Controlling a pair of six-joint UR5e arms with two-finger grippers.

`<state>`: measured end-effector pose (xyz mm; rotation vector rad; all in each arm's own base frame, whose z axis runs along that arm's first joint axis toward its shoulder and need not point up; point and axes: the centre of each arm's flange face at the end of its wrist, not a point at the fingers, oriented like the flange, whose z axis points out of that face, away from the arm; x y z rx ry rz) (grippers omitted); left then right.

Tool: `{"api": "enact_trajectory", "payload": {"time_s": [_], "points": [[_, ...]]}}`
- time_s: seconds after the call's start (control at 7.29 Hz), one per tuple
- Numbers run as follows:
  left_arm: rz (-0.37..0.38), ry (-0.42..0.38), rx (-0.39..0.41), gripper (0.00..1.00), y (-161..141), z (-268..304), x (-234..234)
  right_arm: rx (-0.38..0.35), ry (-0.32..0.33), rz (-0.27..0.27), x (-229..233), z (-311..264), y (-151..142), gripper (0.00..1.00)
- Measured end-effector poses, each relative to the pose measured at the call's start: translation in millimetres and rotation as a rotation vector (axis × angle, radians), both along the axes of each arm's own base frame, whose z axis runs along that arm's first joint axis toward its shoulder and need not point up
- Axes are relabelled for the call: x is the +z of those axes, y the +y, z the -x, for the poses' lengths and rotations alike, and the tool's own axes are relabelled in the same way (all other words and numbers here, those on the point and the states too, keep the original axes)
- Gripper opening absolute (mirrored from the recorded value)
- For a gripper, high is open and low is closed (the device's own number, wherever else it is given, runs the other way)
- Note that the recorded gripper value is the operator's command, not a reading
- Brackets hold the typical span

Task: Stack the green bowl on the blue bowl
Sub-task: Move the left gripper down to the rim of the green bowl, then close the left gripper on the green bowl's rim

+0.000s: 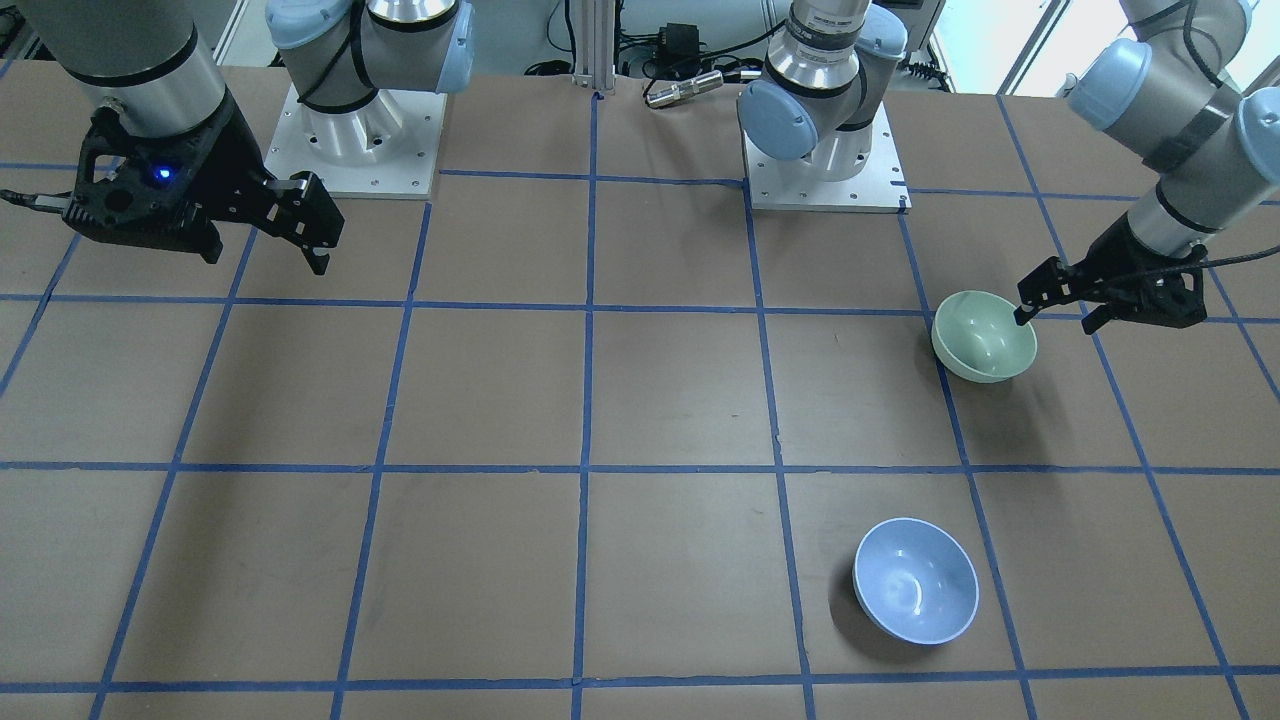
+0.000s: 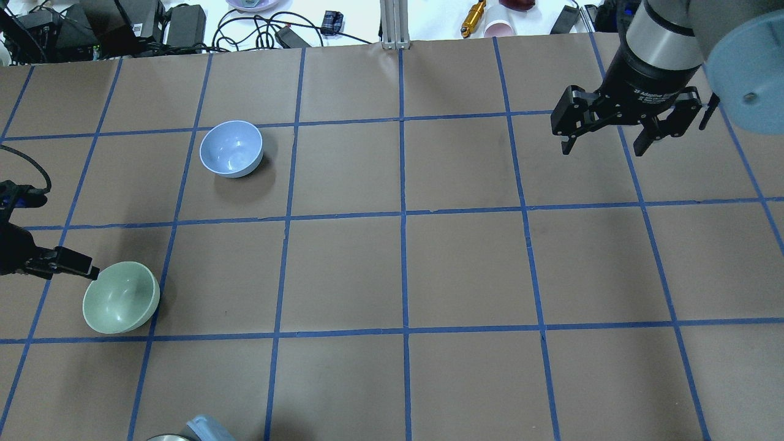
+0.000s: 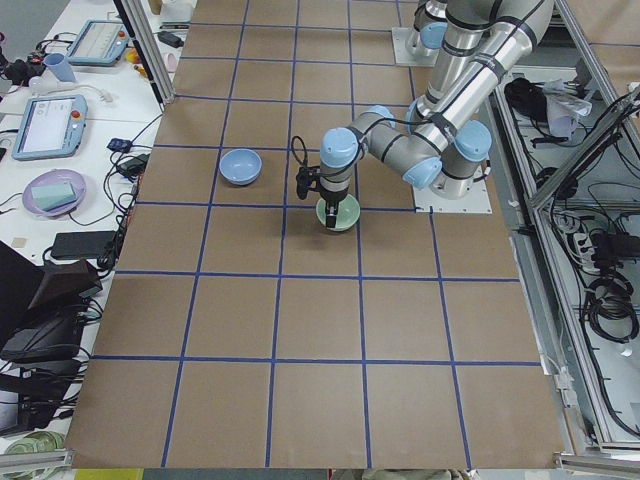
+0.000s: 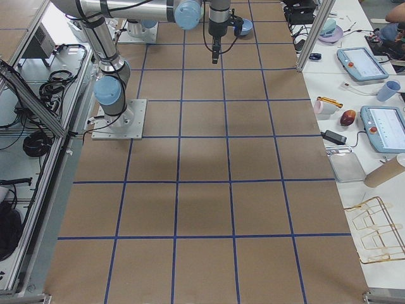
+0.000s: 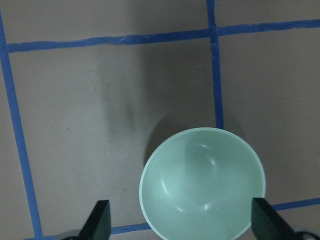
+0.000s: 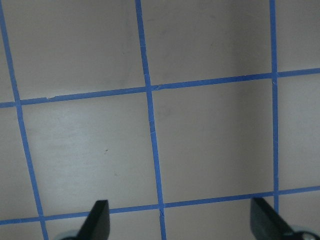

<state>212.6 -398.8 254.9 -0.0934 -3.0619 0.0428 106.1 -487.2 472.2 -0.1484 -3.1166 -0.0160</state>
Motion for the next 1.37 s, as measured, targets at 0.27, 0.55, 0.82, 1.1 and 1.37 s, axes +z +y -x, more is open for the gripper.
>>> {"api": "enact_trajectory", "payload": {"time_s": [0.27, 0.55, 0.82, 1.1, 1.37], "points": [[0.004, -0.002, -0.004, 1.00, 10.4, -2.4, -31.4, 0.000, -0.001, 0.000, 0.0, -0.1, 0.0, 1.00], [-0.017, 0.023, 0.009, 0.98, 16.9, -11.6, -51.3, 0.000, 0.000, 0.000, -0.2, 0.0, 0.0, 1.00], [-0.039, 0.047, 0.013, 0.98, 17.7, -14.4, -65.4, 0.000, 0.000, 0.000, -0.2, 0.0, 0.0, 1.00], [-0.057, 0.068, 0.014, 0.98, 16.9, -14.9, -77.1, 0.000, 0.000, 0.000, 0.0, 0.0, 0.0, 1.00], [-0.063, 0.074, 0.013, 0.86, 15.7, -14.5, -80.8, 0.000, 0.000, 0.000, 0.0, 0.0, 0.0, 1.00]]}}
